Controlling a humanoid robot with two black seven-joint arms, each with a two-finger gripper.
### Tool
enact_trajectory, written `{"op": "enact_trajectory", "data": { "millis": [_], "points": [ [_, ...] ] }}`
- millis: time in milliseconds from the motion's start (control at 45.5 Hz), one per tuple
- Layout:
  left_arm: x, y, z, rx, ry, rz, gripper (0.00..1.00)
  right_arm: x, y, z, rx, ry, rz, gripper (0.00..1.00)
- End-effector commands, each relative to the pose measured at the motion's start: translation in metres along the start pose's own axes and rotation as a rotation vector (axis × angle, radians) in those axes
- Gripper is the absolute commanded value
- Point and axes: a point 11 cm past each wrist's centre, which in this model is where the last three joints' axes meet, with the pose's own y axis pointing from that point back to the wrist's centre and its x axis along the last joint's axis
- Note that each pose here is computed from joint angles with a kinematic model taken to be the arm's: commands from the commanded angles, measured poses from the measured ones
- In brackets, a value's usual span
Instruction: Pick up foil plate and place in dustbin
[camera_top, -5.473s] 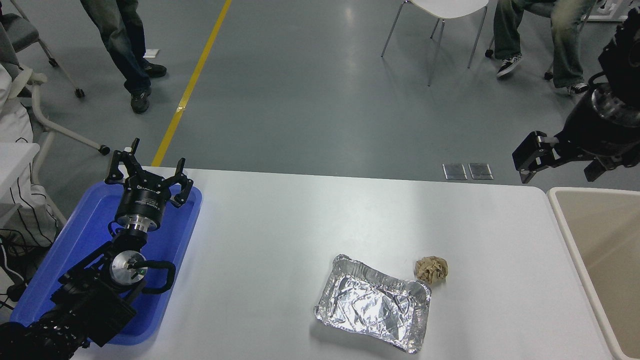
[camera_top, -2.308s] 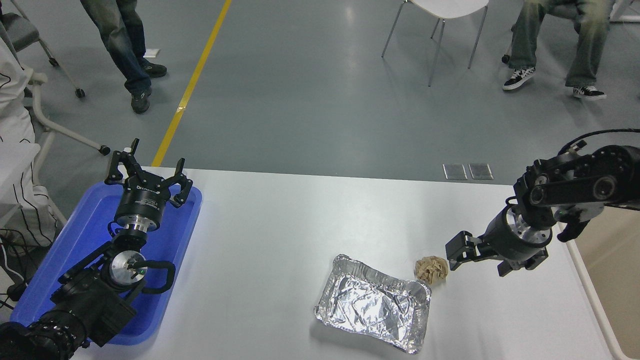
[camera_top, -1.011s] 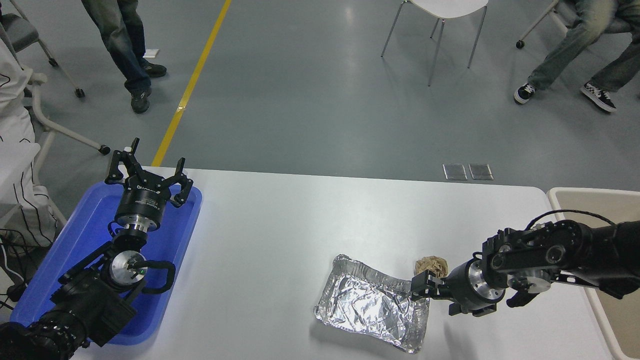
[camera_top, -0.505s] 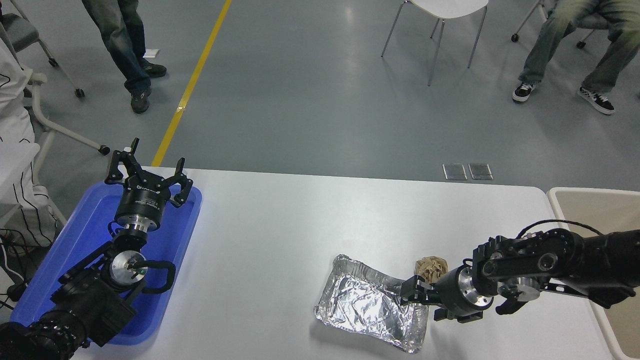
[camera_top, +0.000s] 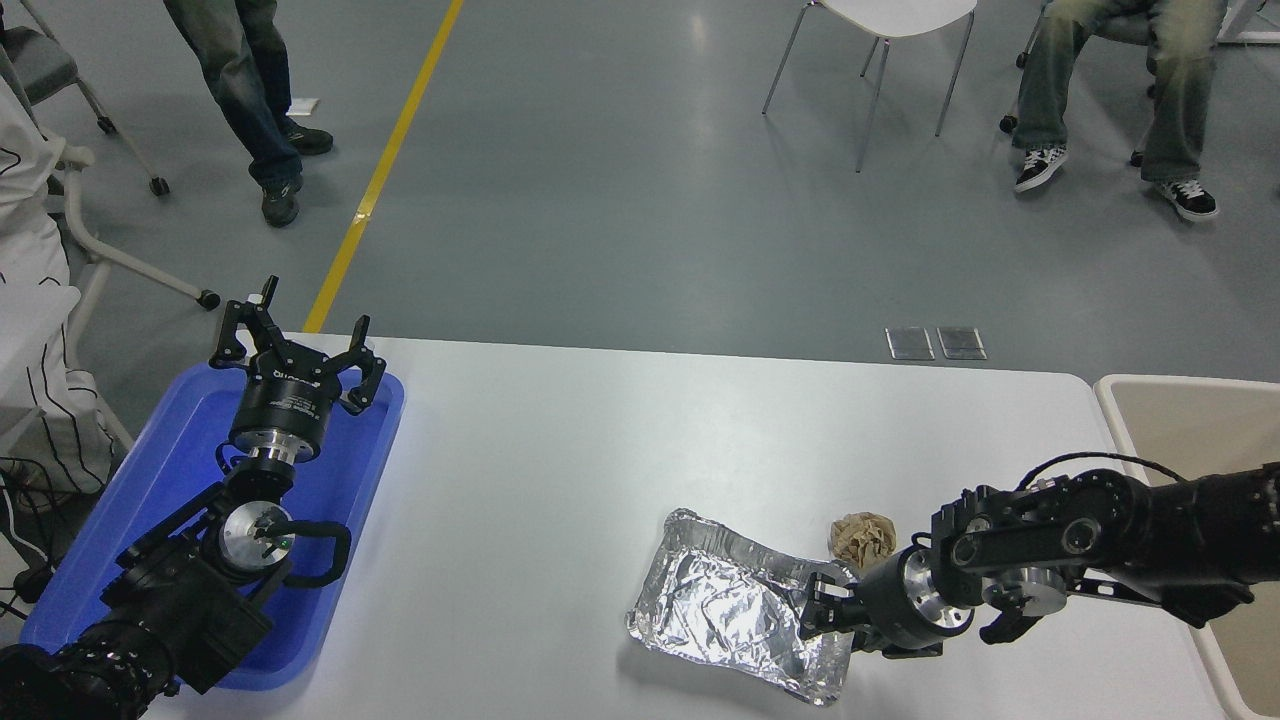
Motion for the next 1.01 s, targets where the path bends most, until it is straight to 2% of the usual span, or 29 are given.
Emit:
{"op": "enact_trajectory", "data": {
  "millis": [0, 505, 791, 989],
  "points": [
    [0.000, 0.000, -0.001, 0.001, 0.001, 0.000, 1.00, -0.003, 0.004, 0.001, 0.005, -0.015, -0.049, 0.00],
    [0.000, 0.000, 0.000, 0.000, 0.000, 0.000, 1.00, 0.007, 0.026, 0.003, 0.002, -0.008, -0.126, 0.00],
    [0.000, 0.000, 0.000, 0.000, 0.000, 0.000, 1.00, 0.025, 0.080, -0.012, -0.028, 0.089, -0.146, 0.00],
    [0.000, 0.000, 0.000, 0.000, 0.000, 0.000, 1.00, 0.030, 0.112, -0.015, -0.001, 0.082, -0.166, 0.00]
  ]
}}
